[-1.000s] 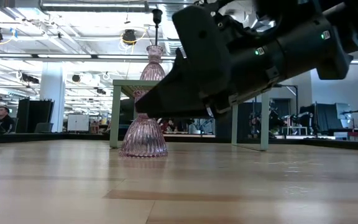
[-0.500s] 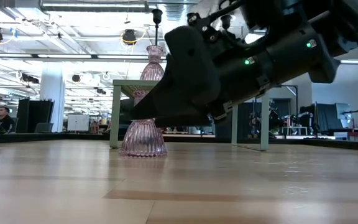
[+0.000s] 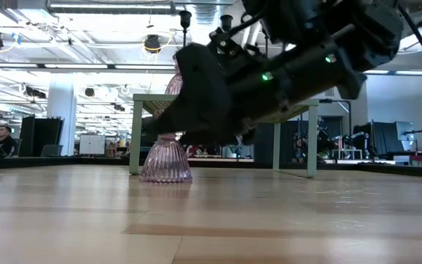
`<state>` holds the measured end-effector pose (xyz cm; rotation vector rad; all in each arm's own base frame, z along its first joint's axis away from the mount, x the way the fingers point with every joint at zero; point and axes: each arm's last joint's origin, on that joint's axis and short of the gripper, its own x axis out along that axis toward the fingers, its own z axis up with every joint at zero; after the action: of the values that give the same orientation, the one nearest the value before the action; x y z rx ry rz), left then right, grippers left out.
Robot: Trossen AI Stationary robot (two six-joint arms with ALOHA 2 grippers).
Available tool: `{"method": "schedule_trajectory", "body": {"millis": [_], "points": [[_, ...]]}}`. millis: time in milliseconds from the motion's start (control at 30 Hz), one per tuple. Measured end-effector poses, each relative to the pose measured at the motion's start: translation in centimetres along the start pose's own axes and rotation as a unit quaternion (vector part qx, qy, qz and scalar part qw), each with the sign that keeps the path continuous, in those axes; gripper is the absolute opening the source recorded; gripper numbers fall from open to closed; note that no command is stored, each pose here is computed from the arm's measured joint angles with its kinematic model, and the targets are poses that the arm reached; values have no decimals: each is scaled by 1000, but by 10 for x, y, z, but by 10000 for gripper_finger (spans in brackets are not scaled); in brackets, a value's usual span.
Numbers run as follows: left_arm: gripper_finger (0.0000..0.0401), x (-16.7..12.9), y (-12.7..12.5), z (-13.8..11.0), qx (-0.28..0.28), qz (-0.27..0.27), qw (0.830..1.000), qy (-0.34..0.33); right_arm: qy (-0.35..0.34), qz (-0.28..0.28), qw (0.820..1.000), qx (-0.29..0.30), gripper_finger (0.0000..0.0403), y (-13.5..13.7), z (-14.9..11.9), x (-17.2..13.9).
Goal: Pick & Place candle stick holders
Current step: Put the pink glass candle holder on the shelf
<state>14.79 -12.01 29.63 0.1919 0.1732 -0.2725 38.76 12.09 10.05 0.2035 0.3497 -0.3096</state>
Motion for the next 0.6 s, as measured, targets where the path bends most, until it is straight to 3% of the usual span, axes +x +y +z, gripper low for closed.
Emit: {"method": "schedule_trajectory", "body": {"millis": [367, 600], "points": [[21, 0, 0, 0, 0, 0, 1000, 0, -20, -19, 999, 20, 304, -12, 19, 15], [21, 0, 0, 0, 0, 0, 1000, 0, -20, -22, 999, 23, 250, -15, 21, 17]]}}
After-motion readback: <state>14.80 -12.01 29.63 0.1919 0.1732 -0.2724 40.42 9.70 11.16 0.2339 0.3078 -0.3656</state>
